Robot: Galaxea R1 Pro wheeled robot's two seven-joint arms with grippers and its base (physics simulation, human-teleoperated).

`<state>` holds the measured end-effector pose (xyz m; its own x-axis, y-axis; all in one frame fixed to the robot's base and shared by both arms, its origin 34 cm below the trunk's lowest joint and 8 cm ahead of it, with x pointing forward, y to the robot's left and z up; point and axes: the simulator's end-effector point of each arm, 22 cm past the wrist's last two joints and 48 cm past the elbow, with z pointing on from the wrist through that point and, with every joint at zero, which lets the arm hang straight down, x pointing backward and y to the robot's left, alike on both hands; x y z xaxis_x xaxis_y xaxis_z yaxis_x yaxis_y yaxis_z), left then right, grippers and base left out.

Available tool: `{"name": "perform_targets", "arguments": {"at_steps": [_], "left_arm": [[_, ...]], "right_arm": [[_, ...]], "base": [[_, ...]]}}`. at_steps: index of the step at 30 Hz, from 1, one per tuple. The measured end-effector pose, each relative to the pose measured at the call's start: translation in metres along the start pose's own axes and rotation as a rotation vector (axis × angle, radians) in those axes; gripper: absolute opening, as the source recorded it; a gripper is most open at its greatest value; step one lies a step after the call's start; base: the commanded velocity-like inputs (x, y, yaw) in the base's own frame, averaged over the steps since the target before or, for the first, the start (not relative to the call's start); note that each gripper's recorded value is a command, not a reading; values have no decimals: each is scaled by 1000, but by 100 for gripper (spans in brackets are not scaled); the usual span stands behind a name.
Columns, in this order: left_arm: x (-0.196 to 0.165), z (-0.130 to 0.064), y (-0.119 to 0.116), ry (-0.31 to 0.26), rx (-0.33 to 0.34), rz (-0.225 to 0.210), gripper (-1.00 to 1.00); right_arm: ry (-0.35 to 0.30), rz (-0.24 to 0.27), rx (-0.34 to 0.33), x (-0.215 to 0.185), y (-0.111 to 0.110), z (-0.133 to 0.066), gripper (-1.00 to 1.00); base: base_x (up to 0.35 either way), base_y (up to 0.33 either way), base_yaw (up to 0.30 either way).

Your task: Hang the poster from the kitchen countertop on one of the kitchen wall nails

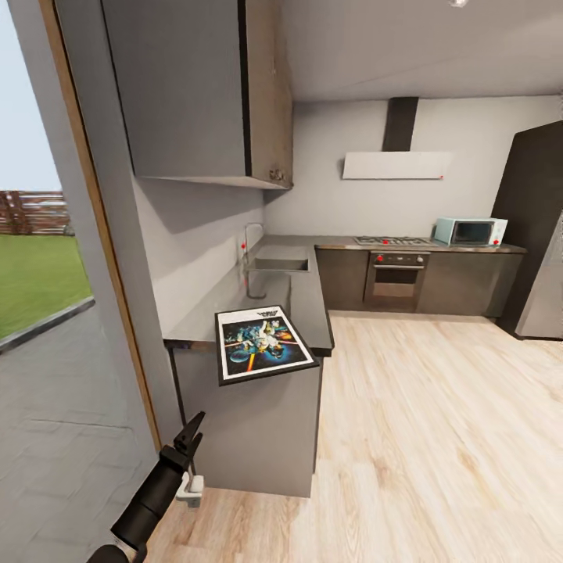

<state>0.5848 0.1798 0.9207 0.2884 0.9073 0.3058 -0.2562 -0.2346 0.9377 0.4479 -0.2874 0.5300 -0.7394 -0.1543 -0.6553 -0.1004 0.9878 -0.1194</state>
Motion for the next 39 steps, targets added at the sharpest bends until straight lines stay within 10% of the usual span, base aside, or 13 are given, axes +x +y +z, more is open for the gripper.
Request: {"name": "perform_targets", "arguments": {"at_steps": [39], "left_arm": [[0,-1,-5,0,13,-7,100]], "right_arm": [[0,0,1,0,0,0,100]], "base": [[41,30,-4]]}}
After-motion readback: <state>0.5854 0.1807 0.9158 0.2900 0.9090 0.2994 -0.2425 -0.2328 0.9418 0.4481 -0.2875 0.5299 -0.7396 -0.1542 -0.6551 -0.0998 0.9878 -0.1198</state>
